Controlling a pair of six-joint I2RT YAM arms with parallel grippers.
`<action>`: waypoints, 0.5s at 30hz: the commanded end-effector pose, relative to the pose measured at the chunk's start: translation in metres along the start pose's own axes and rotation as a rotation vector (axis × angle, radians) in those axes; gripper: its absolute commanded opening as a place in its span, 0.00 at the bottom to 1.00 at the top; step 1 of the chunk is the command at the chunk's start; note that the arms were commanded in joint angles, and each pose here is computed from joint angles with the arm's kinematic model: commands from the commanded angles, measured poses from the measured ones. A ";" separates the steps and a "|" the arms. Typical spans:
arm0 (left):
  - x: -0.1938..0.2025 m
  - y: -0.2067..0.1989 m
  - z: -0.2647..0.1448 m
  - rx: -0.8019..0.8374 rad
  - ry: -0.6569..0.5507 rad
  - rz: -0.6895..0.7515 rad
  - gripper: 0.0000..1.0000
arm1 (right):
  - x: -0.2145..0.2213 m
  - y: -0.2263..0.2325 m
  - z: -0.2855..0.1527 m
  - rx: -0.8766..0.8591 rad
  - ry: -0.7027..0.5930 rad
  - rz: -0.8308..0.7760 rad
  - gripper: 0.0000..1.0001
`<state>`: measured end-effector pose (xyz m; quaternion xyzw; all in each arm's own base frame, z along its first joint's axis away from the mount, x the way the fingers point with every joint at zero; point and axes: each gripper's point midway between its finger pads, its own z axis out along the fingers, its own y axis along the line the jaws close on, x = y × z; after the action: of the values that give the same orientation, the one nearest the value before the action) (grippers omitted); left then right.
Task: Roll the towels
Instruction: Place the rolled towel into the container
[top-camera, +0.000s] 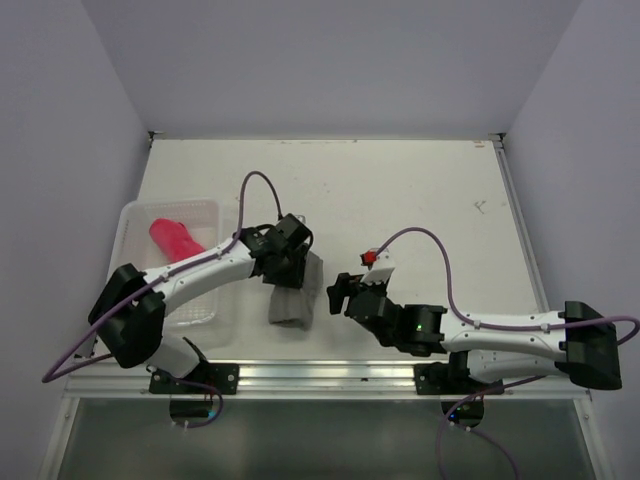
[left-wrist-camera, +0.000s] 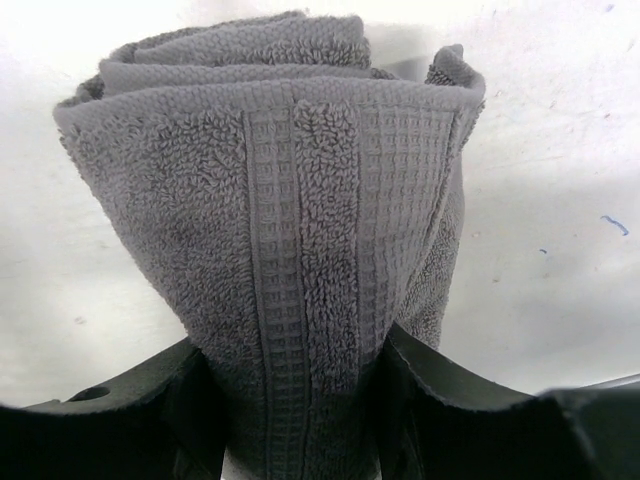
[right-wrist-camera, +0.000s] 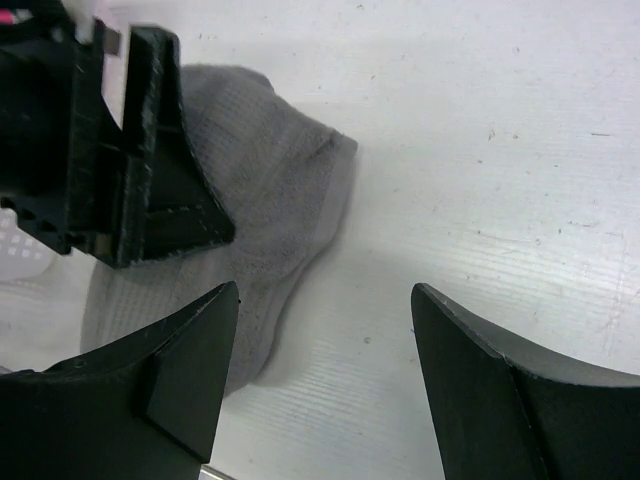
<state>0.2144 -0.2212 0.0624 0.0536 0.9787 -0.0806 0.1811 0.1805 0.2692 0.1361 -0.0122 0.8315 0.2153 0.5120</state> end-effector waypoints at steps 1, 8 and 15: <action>-0.045 0.007 -0.045 0.000 -0.141 0.007 0.00 | -0.004 0.004 -0.002 -0.026 0.006 0.054 0.73; -0.099 0.053 -0.102 -0.054 -0.301 -0.069 0.00 | -0.001 0.003 0.001 -0.022 0.022 0.045 0.73; -0.142 0.124 -0.181 -0.378 -0.462 -0.151 0.00 | -0.001 0.007 0.003 -0.024 0.041 0.019 0.73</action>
<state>0.3002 -0.1294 0.2255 -0.0456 0.9304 -0.0218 0.3630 0.1789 0.2727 0.1306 -0.0189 0.8409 0.2265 0.4912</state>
